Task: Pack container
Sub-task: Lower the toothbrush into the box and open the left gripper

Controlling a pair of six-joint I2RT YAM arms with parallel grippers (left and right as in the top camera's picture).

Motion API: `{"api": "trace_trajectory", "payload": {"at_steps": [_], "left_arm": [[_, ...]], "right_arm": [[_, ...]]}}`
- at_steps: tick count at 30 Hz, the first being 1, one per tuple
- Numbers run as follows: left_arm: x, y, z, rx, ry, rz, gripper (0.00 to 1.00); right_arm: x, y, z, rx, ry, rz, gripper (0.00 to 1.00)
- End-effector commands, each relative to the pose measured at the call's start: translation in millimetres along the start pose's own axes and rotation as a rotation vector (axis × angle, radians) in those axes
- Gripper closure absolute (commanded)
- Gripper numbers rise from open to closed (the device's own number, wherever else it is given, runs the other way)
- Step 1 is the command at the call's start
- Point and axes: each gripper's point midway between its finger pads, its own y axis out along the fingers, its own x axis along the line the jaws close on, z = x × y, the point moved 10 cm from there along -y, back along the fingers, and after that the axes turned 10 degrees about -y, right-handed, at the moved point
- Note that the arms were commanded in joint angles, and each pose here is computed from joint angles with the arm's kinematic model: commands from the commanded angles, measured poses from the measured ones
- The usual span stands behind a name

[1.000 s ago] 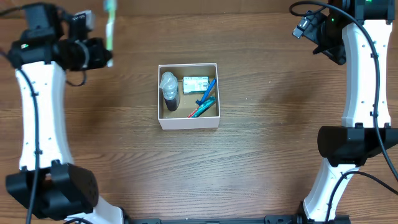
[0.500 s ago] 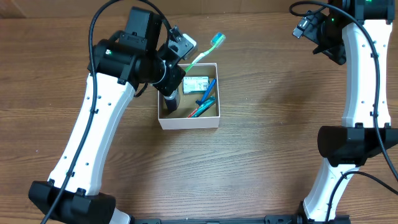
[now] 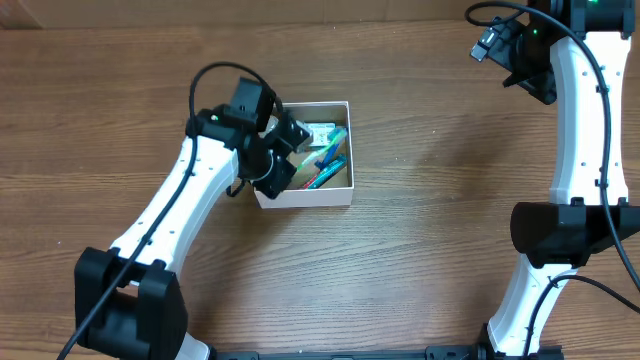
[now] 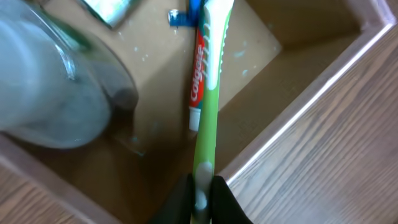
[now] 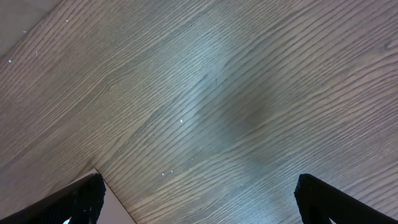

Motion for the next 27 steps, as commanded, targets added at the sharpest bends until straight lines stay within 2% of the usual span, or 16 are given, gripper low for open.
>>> {"api": "trace_trajectory", "payload": {"at_steps": [1,7,12,16,23,27], "left_arm": [[2,15,6,0.003,-0.004,0.001,0.87],[3,16,3,-0.019,0.001,-0.006,0.80],[4,16,2,-0.028,-0.004,-0.008,0.55],[3,11,-2,-0.041,-0.010,-0.010,0.49],[-3,-37,-27,-0.105,-0.054,-0.019,0.47],[-4,-44,-26,-0.084,-0.059,-0.024,0.46]], "right_arm": [[-1,-8,-1,-0.023,0.004,-0.011,0.00],[-1,-8,-1,-0.023,0.004,-0.011,0.00],[-1,-8,-1,-0.023,0.004,-0.011,0.00],[-1,-8,-1,-0.023,0.003,-0.011,0.00],[-1,-8,-1,-0.023,0.004,-0.011,0.00],[-1,-8,-1,-0.023,0.004,-0.011,0.00]]}}
